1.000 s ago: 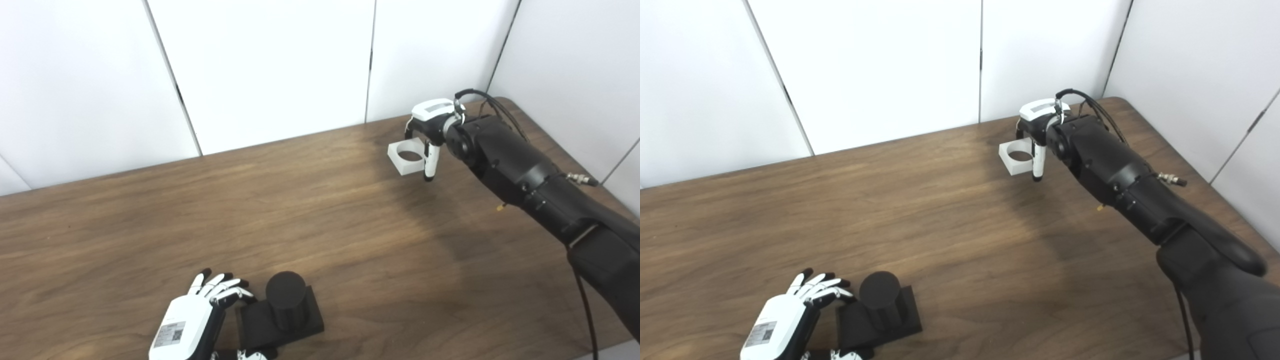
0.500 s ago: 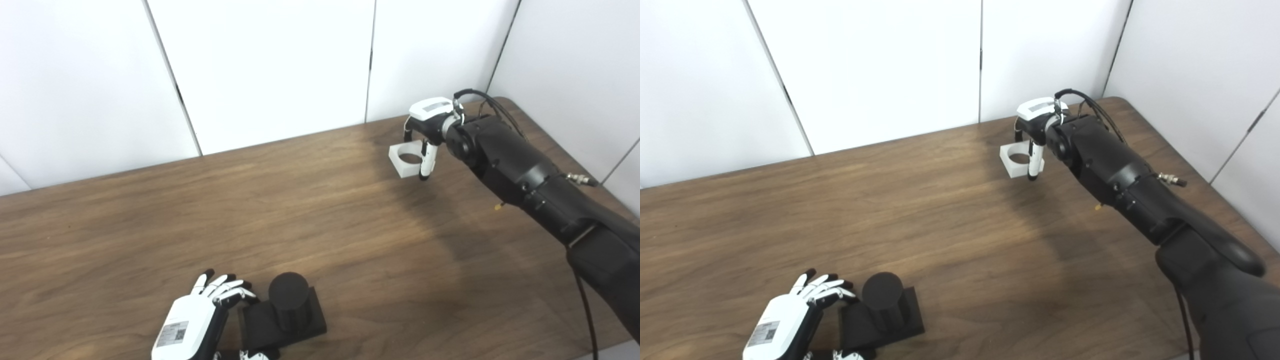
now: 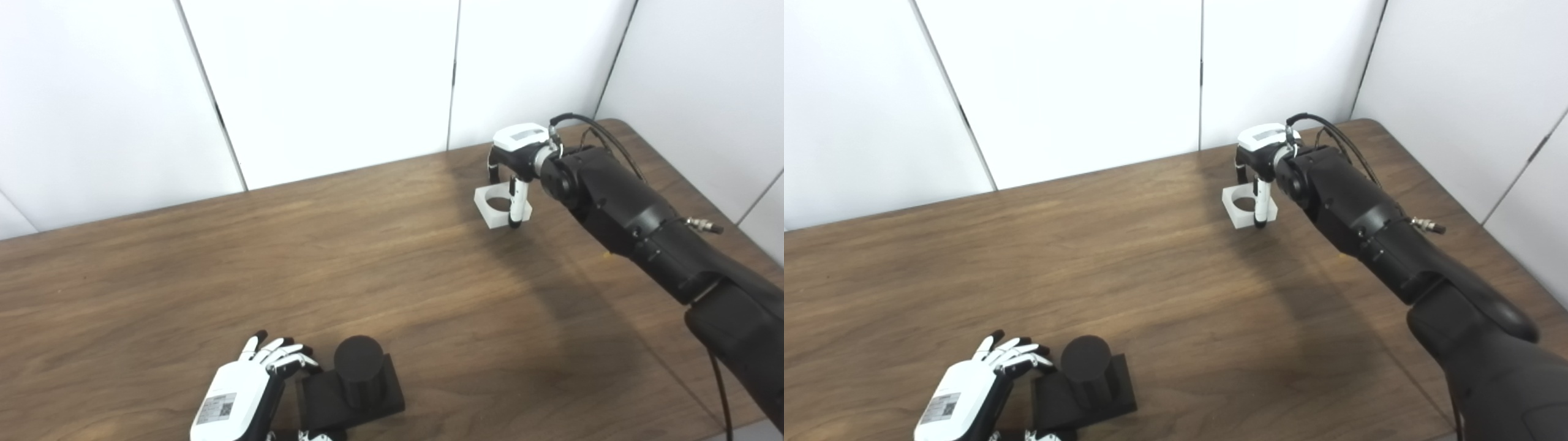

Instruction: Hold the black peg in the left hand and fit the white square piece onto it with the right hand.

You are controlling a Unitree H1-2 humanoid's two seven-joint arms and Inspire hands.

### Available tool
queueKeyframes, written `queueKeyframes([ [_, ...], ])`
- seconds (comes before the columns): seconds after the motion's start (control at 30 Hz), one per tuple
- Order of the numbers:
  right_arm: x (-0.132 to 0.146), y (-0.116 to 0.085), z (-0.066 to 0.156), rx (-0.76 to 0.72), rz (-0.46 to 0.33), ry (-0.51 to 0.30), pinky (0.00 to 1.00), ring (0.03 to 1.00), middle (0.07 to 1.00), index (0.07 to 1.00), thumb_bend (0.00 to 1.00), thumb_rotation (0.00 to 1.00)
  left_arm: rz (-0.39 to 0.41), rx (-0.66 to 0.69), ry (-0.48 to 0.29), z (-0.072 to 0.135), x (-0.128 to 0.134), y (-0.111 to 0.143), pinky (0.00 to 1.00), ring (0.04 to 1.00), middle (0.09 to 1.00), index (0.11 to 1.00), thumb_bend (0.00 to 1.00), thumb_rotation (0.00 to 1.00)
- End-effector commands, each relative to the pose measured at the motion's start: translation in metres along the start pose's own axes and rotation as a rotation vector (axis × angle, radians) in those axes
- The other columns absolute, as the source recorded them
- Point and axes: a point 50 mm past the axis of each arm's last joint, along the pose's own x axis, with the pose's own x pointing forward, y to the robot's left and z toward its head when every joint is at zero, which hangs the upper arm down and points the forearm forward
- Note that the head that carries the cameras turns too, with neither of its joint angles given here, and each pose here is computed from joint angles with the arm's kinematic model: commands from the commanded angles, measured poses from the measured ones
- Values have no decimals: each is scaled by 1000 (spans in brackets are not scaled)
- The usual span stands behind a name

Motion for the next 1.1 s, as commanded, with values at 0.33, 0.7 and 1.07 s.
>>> queueKeyframes([
  [0.33, -2, -9, -7, 7, -52, 14, 948, 926, 861, 493, 524, 145, -84, 26, 9, 1, -7, -12, 1000, 880, 798, 488, 509, 50],
  [0.7, -7, -7, -8, 11, -97, -21, 881, 873, 791, 486, 522, 131, -92, 29, 8, 1, -5, -12, 1000, 881, 799, 488, 508, 51],
  [1.07, -28, -27, -5, -18, -180, -119, 869, 840, 765, 485, 523, 134, -89, 29, 5, 5, 1, -14, 1000, 874, 794, 488, 509, 50],
])
